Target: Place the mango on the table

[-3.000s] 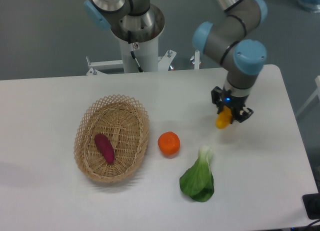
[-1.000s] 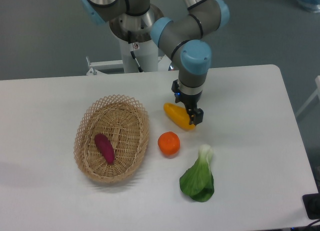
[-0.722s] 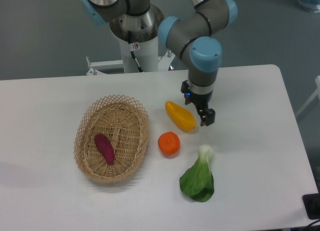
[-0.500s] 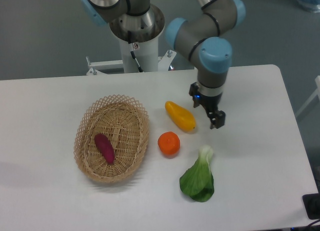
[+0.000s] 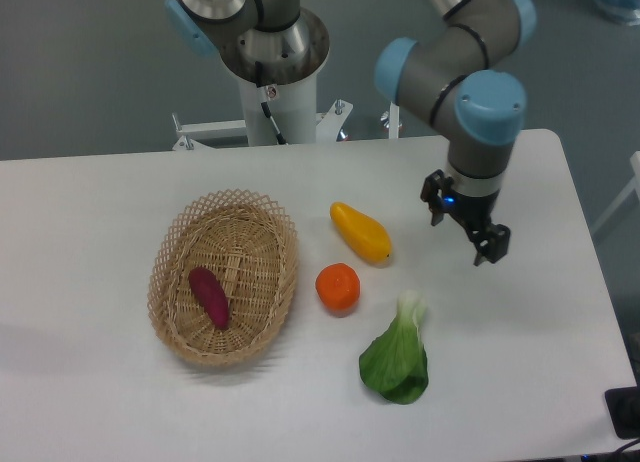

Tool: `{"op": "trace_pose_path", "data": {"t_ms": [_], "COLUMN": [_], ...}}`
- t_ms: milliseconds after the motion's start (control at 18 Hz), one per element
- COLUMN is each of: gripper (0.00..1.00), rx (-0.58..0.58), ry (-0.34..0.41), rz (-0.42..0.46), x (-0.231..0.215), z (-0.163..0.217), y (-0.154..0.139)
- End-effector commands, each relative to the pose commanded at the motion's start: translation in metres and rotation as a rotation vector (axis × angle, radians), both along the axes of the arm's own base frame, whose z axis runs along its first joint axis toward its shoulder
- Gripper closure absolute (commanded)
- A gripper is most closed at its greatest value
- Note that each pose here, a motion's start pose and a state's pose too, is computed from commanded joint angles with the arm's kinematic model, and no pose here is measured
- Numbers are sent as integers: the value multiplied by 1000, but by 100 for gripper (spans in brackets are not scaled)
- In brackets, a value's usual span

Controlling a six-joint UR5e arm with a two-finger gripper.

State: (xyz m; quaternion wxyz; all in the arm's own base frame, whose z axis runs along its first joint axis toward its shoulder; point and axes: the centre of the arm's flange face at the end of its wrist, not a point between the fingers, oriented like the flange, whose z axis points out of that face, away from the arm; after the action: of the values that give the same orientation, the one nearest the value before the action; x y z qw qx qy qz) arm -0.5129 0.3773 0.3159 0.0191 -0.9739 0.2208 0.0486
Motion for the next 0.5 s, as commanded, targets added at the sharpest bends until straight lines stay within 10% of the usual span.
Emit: {"op": "trace_pose_path", "data": {"t_ms": [500], "gripper": [0], "rx": [-8], "ry": [-34], "rz": [52], "x": [-34], "z": [9], "y": [2]}}
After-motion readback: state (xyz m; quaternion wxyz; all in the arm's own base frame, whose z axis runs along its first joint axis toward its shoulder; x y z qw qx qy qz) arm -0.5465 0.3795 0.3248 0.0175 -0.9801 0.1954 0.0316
